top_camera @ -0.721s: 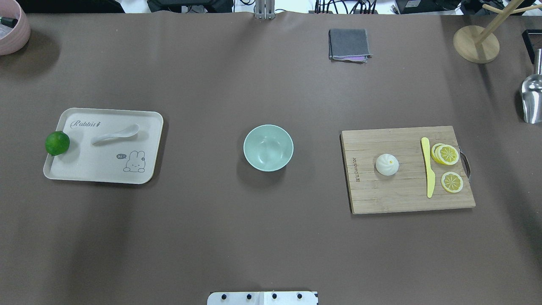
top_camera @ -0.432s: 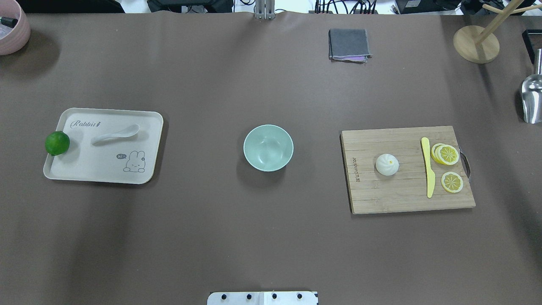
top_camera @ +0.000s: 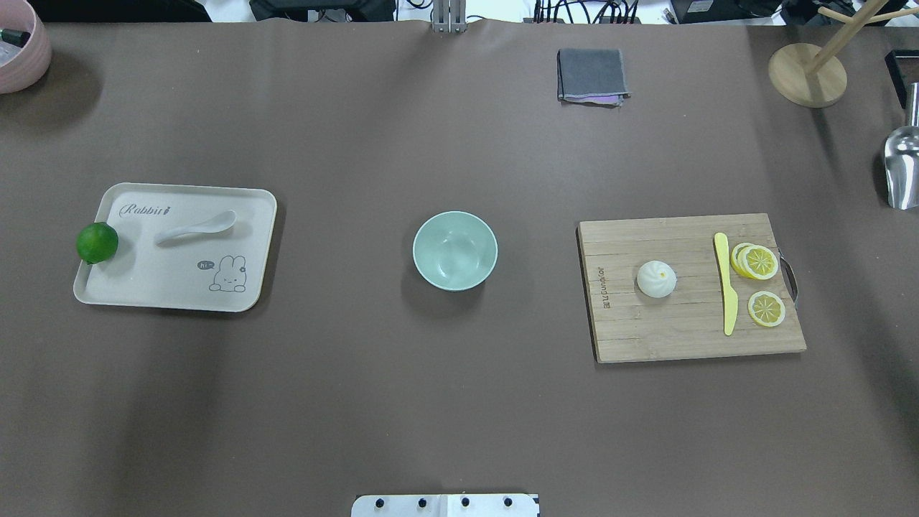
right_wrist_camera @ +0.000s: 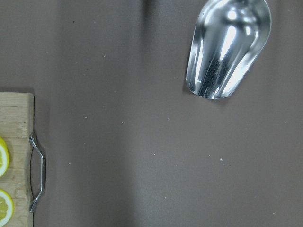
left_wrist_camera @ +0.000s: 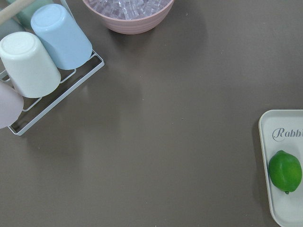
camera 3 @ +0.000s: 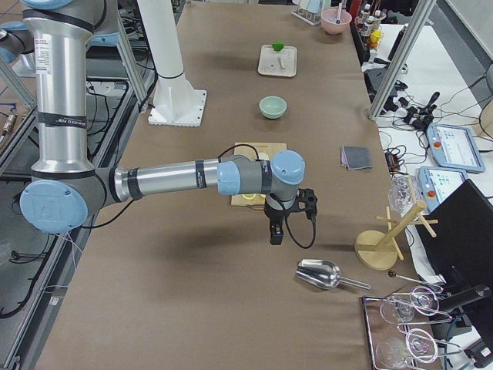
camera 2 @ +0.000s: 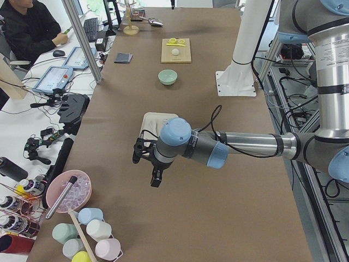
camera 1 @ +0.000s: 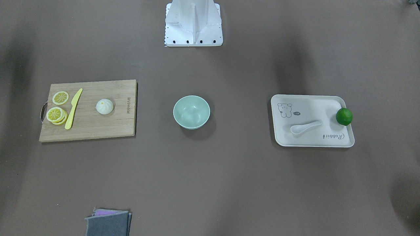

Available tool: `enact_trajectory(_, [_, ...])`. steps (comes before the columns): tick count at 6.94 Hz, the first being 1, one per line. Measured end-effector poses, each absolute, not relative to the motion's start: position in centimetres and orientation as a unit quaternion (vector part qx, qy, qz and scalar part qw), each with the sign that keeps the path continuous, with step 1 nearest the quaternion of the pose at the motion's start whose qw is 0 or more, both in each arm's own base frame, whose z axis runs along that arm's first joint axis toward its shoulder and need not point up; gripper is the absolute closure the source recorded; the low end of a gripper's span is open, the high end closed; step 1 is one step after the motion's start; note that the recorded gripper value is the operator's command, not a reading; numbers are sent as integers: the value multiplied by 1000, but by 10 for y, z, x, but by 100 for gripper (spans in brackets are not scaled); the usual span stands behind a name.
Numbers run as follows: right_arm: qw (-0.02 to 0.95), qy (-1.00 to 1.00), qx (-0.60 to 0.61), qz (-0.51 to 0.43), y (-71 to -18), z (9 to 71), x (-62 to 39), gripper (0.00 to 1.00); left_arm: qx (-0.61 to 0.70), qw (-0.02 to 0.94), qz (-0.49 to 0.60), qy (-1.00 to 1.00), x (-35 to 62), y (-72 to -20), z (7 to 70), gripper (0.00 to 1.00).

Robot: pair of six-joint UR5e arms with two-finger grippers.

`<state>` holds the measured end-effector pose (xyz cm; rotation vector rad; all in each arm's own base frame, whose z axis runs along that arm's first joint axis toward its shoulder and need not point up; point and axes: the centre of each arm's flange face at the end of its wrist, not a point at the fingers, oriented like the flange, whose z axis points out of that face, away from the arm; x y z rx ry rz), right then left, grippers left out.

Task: Put spoon and bun in bowl

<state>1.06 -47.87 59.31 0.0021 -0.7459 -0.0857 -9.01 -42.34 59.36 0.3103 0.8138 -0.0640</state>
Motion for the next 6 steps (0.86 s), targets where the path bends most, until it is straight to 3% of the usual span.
enact_trajectory(6, [929,-368,7,-41,-483,584,9,0,156,904,-25,398,-87,-428,585,2])
